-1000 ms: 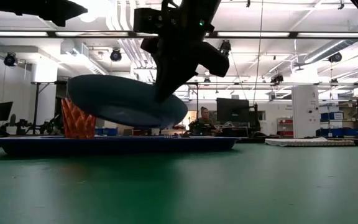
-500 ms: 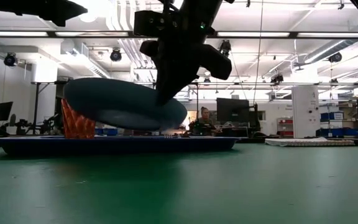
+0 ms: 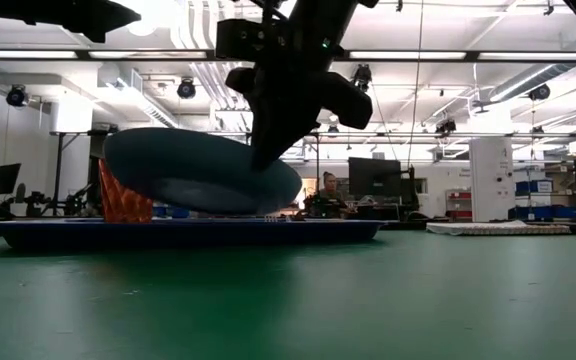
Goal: Pick and place plate/cup/fork/spoon on tray
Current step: Put the light blue plate on the blue serving tray to the left of the orange fork
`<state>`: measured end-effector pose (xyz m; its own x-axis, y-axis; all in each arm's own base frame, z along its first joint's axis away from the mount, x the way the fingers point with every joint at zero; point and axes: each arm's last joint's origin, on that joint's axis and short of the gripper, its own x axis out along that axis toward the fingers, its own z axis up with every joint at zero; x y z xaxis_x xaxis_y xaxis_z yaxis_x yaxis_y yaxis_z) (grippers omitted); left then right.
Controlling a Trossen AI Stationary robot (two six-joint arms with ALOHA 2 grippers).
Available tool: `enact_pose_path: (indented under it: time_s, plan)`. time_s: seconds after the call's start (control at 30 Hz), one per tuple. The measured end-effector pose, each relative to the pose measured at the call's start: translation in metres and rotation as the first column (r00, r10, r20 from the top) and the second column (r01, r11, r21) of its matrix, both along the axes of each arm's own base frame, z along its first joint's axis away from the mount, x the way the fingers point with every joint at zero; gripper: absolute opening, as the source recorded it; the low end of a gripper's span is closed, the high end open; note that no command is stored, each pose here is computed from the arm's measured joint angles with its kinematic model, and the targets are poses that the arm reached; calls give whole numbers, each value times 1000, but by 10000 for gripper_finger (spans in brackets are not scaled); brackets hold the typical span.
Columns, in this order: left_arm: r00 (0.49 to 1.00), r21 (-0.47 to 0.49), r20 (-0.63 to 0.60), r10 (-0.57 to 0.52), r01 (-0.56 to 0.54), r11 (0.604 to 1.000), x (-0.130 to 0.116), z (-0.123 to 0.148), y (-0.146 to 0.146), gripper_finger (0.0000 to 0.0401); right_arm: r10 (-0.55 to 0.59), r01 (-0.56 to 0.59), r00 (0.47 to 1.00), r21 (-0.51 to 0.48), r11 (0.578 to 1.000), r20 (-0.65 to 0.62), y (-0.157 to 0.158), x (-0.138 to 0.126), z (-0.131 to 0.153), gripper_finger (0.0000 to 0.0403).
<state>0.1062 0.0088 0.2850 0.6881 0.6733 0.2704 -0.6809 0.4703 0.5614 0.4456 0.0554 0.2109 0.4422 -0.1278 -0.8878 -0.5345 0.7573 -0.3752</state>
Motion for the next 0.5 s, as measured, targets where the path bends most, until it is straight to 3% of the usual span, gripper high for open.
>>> enact_pose_path:
  time_s: [0.5]
  plan:
    - [1000, 0, 0, 0, 0, 1000, 0, 0, 0, 63, 48, -48, 997, 0, 999, -54, -2, 11, -34, 9]
